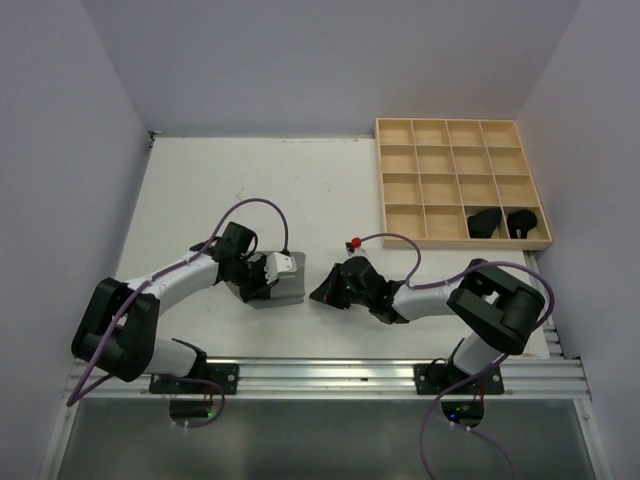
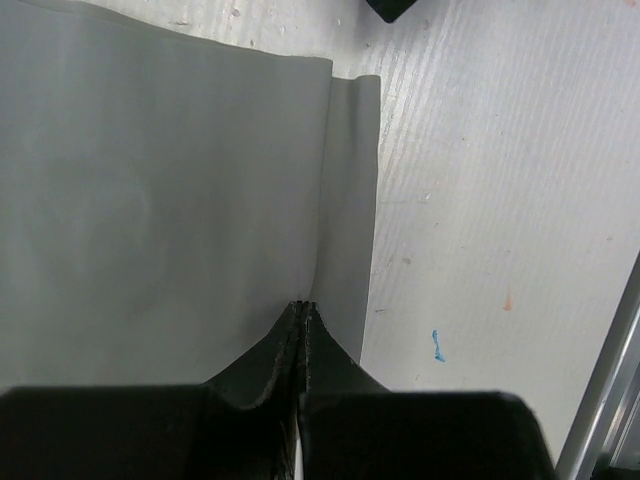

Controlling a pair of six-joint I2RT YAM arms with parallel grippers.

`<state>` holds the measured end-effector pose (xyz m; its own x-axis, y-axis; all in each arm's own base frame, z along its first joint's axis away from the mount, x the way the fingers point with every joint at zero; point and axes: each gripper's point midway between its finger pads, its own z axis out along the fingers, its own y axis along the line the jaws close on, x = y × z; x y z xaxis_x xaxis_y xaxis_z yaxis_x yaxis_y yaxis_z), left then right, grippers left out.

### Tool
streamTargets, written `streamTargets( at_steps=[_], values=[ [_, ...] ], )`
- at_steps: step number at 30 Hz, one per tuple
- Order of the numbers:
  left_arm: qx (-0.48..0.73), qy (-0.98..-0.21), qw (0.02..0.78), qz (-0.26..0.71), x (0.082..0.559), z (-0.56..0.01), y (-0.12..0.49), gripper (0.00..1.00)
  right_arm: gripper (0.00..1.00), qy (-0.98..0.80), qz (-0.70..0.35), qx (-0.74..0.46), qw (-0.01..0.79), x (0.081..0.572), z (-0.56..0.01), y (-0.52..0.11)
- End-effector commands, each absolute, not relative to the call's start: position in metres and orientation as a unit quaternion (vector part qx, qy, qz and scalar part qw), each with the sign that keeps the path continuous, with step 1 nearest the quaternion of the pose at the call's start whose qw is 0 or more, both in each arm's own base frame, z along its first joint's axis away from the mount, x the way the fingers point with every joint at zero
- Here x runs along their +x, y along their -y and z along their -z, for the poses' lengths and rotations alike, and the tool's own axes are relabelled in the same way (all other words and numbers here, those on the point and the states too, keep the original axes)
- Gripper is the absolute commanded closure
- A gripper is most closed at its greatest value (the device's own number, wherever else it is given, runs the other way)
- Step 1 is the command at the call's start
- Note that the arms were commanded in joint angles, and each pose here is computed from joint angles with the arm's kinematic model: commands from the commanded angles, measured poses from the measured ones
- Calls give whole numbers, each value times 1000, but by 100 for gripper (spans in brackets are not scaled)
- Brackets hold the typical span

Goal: Roll the underwear
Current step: Fold the underwear

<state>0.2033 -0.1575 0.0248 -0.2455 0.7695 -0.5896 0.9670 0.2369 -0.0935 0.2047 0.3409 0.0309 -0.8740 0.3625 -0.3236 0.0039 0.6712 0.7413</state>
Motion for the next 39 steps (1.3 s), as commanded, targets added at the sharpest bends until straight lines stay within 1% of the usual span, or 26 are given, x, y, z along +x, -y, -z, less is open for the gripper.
streamTargets(
  at_steps=[1, 8, 9, 10, 12, 13, 16, 22, 26, 30, 32, 36, 37, 39],
  values=[
    [584, -749, 203, 240, 195, -17, 159, 100, 100, -875, -398, 97, 257, 212, -47, -341],
    [593, -739, 212, 238, 196, -22, 159, 100, 100, -871, -395, 51, 287, 222, -71, -351],
    [598, -736, 209, 238, 195, -23, 158, 98, 98, -877, -384, 45, 285, 221, -70, -350],
    [602, -733, 211, 237, 194, -24, 158, 84, 98, -874, -386, 39, 292, 225, -77, -353],
    [617, -719, 215, 237, 191, -29, 157, 78, 97, -876, -377, 24, 300, 227, -81, -352],
    [622, -712, 228, 233, 192, -35, 157, 72, 96, -876, -375, 21, 304, 228, -83, -352],
    [637, -692, 247, 233, 188, -47, 159, 65, 94, -877, -369, -2, 309, 228, -88, -353],
    [663, -680, 219, 224, 175, -34, 147, 62, 94, -879, -358, -53, 312, 231, -94, -362],
    [668, -681, 218, 205, 178, -23, 141, 61, 94, -880, -358, -47, 308, 239, -93, -361],
    [668, -691, 201, 191, 178, -6, 134, 61, 94, -880, -363, -29, 307, 250, -92, -353],
    [667, -695, 196, 185, 179, 0, 131, 64, 94, -880, -363, -27, 306, 252, -92, -351],
    [667, -696, 191, 184, 176, 4, 129, 76, 94, -880, -359, -26, 310, 259, -94, -344],
    [668, -696, 191, 183, 176, 5, 128, 82, 94, -879, -359, -28, 312, 261, -95, -344],
    [673, -691, 183, 188, 171, 4, 127, 89, 94, -878, -360, -30, 313, 263, -97, -343]
  ],
)
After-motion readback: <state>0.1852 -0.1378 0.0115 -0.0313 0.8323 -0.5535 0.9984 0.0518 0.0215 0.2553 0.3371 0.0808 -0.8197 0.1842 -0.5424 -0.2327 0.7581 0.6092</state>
